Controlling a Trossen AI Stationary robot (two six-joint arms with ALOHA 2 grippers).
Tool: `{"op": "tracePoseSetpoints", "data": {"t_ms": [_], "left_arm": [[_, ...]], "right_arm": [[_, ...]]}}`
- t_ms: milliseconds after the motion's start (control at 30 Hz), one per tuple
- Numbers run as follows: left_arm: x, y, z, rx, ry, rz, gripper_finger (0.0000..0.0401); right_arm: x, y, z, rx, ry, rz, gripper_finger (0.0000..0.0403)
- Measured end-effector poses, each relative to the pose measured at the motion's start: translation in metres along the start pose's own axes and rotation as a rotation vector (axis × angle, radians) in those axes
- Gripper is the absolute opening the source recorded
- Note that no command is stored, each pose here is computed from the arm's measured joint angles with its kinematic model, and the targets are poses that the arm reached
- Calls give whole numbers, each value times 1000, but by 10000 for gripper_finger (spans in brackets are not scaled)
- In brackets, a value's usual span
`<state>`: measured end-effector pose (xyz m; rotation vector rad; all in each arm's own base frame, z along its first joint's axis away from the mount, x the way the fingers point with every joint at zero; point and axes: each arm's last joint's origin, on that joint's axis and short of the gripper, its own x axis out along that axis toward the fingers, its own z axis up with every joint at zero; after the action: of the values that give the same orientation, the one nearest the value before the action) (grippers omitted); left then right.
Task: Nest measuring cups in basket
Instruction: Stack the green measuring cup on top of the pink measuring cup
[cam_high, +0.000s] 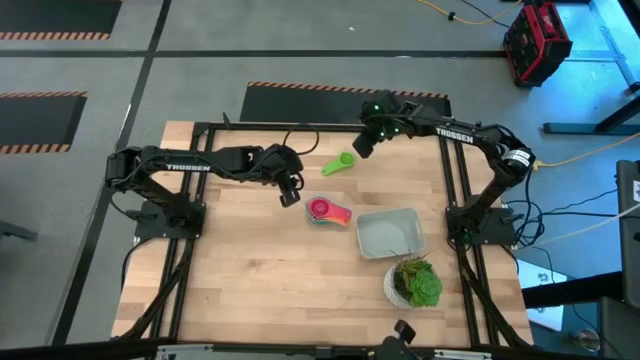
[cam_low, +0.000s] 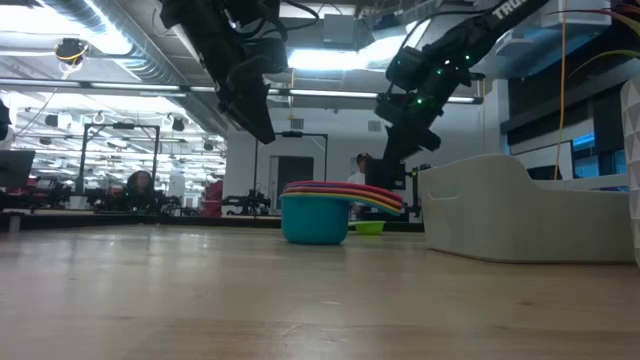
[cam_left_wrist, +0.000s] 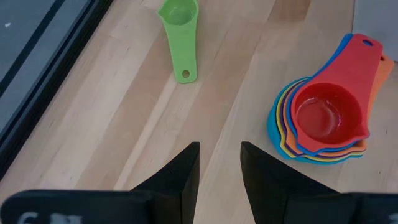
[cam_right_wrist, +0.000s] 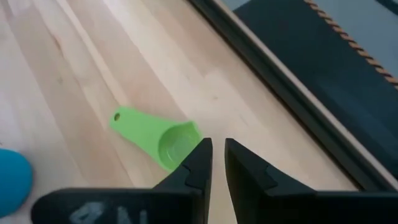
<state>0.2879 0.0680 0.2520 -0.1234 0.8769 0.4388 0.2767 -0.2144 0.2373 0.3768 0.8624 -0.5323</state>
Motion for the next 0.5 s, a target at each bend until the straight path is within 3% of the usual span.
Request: {"op": "tracePoseSetpoints", "data": {"t_ms": [267,500], "left_arm": [[10,2,19,-41,-181,-14,110],[38,17,35,-30,-312,-144,110]], "right_arm": [[-3,0,0,-40,23,1,48],[-34,4,4,-115,-8,-6,48]]}}
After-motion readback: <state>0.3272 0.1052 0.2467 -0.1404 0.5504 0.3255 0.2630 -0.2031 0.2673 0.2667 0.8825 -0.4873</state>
